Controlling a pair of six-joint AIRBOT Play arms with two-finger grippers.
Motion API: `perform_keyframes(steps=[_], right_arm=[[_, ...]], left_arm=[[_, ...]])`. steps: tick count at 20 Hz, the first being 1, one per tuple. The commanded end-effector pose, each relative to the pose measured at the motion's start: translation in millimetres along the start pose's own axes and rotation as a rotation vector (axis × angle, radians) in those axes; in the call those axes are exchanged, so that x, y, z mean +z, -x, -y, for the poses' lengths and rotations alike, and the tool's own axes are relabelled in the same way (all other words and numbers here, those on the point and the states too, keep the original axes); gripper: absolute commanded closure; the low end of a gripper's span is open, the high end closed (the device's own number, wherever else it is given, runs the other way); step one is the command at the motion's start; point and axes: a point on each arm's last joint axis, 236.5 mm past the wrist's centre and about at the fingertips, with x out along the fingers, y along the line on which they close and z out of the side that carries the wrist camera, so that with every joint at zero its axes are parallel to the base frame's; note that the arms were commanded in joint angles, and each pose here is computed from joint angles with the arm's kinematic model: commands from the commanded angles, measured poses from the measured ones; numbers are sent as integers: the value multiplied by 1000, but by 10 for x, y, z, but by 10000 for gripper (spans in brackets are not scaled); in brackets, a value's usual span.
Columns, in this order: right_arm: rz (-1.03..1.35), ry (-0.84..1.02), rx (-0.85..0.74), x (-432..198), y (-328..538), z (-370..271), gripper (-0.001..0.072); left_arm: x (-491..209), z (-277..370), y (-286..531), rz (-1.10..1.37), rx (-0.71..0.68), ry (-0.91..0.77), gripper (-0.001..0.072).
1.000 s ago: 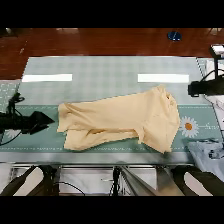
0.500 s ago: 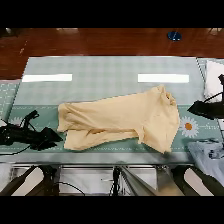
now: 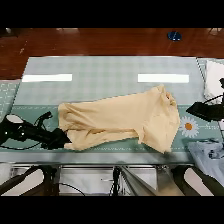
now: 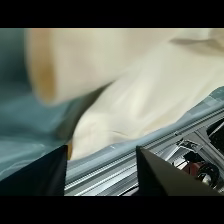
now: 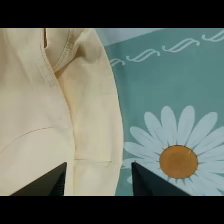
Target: Fold the shirts.
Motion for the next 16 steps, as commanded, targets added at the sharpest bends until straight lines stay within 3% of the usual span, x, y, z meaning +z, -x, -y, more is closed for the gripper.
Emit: perform_keyframes(steps=[1,2,3,6,7,8,12,16], right_arm=[[-20,-2,10,-50,1,-21,218],[-29,-2,12,-71,2,-26,218],[-36,-1,14,-88,2,-30,218],[-45,3,-9,-110,7,34,217],[-42,-13,-27,-108,21,111,197],[-36,-41,-49,-109,51,235,118],[-10,-249,16,-168,26,477,123],[-93,-305,141,-296,-276,362,141]], left_arm=[[276,-70,-193,74,77,6,465],[278,-80,-212,69,80,7,646],[278,-96,-211,68,82,7,681],[235,-119,-190,51,86,-4,682],[216,-117,-185,42,85,-18,682],[203,-109,-182,37,82,-27,683],[226,-78,-136,61,84,-73,683],[248,-44,-95,70,83,-95,683]])
